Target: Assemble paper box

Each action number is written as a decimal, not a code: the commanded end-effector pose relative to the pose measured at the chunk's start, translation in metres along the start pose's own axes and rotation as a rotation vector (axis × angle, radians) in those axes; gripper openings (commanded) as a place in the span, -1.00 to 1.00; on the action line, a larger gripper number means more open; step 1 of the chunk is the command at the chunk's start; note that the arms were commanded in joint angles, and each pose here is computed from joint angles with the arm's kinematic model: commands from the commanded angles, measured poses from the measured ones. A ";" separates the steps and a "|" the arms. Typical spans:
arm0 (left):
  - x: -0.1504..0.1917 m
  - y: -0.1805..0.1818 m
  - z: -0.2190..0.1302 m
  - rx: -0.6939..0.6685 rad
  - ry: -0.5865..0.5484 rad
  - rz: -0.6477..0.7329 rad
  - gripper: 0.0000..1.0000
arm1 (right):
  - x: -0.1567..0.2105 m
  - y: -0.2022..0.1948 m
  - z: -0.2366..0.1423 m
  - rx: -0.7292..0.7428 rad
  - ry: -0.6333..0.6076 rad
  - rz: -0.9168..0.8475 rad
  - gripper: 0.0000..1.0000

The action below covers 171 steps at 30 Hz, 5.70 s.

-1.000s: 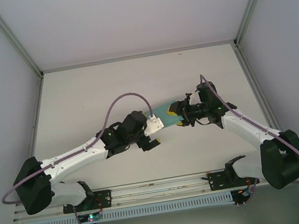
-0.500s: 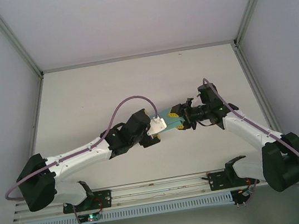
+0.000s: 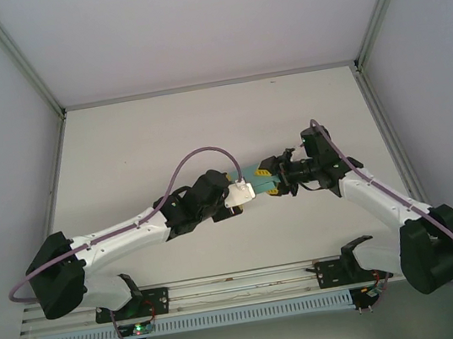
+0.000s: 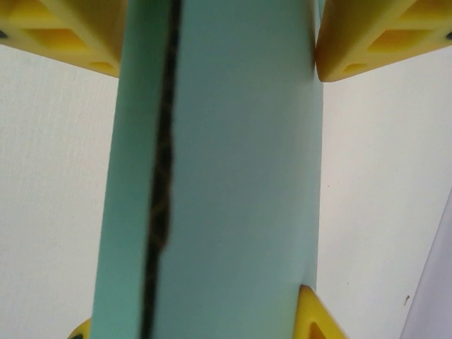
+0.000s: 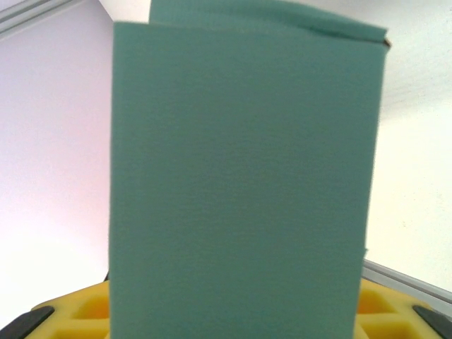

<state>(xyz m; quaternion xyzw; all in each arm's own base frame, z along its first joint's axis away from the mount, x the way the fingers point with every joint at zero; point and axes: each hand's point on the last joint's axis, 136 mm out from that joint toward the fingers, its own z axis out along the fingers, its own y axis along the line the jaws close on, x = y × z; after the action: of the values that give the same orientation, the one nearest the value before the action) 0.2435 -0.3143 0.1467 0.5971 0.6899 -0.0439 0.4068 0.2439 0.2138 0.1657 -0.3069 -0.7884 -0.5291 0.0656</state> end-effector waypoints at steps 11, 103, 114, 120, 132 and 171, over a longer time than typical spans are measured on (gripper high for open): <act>-0.015 0.007 -0.008 -0.018 -0.050 0.026 -0.24 | 0.020 0.017 -0.007 -0.104 0.026 -0.086 0.97; 0.061 0.014 0.007 0.463 0.322 -0.360 0.23 | -0.045 -0.067 0.035 0.515 -0.679 -1.310 -1.00; 0.051 0.043 -0.021 0.252 0.294 -0.533 1.00 | -0.042 -0.066 0.043 0.579 -0.636 -1.310 -1.00; 0.068 0.072 -0.049 -0.008 0.312 -0.667 1.00 | -0.036 -0.051 0.051 0.626 -0.601 -1.342 -1.00; 0.094 0.082 -0.046 -0.060 0.377 -0.749 0.14 | -0.030 -0.037 0.067 0.778 -0.513 -1.444 -1.00; 0.117 0.026 -0.040 0.068 0.660 -1.445 -1.00 | -0.022 -0.068 0.080 0.781 -0.567 -1.322 -1.00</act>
<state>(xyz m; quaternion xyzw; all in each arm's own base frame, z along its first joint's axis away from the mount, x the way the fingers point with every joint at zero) 0.2732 -0.1972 0.1369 0.0383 0.9809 -0.1526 0.1140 0.2733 0.2681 0.1257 0.1095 -0.8844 -0.0710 -0.4480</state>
